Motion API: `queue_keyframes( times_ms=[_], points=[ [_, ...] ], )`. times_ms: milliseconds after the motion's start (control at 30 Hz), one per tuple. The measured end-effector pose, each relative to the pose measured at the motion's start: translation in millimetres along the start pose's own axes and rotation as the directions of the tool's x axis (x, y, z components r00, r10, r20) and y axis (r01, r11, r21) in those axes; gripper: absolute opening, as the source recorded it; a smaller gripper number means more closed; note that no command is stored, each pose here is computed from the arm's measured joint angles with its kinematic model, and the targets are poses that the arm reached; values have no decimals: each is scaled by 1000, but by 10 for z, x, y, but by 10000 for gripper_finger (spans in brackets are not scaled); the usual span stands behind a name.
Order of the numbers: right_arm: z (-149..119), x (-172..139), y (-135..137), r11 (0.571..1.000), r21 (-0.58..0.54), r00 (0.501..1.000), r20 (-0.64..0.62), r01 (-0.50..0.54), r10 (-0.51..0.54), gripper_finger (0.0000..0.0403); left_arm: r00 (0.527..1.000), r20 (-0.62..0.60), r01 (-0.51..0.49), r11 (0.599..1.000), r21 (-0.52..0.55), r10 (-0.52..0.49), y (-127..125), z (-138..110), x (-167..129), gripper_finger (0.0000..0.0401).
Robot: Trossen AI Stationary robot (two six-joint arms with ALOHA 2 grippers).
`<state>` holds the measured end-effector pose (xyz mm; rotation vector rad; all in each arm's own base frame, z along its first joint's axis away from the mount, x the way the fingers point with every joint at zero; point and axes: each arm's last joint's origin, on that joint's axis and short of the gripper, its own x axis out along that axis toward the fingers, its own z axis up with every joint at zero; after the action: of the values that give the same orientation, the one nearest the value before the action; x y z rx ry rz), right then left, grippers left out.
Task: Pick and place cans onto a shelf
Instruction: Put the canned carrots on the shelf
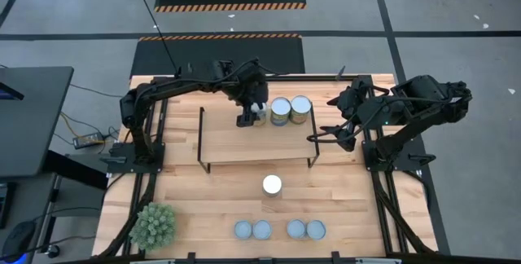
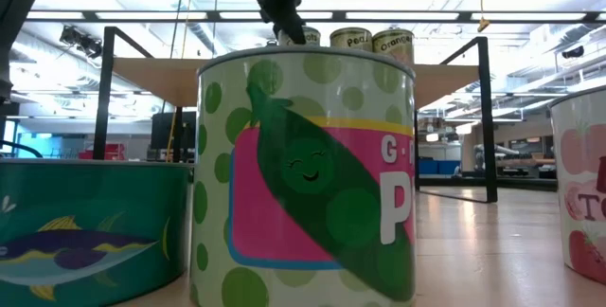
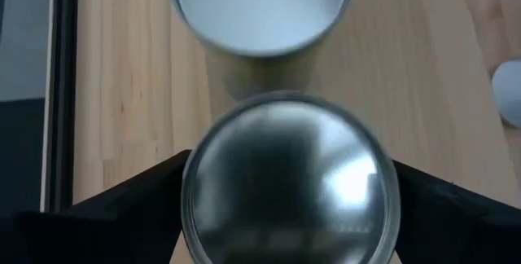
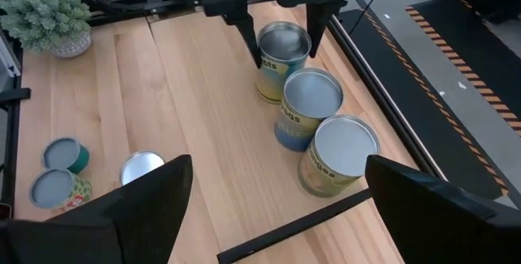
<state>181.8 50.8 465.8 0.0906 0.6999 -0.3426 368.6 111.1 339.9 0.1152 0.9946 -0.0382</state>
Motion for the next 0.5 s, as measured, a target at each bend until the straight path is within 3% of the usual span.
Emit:
queue_keyframes(
  times_ms=[500],
  points=[
    [8,0,4,1000,7,1000,7,-4,4,373,994,98,-41,999,10,39,-25,131,-31,357]
  ],
)
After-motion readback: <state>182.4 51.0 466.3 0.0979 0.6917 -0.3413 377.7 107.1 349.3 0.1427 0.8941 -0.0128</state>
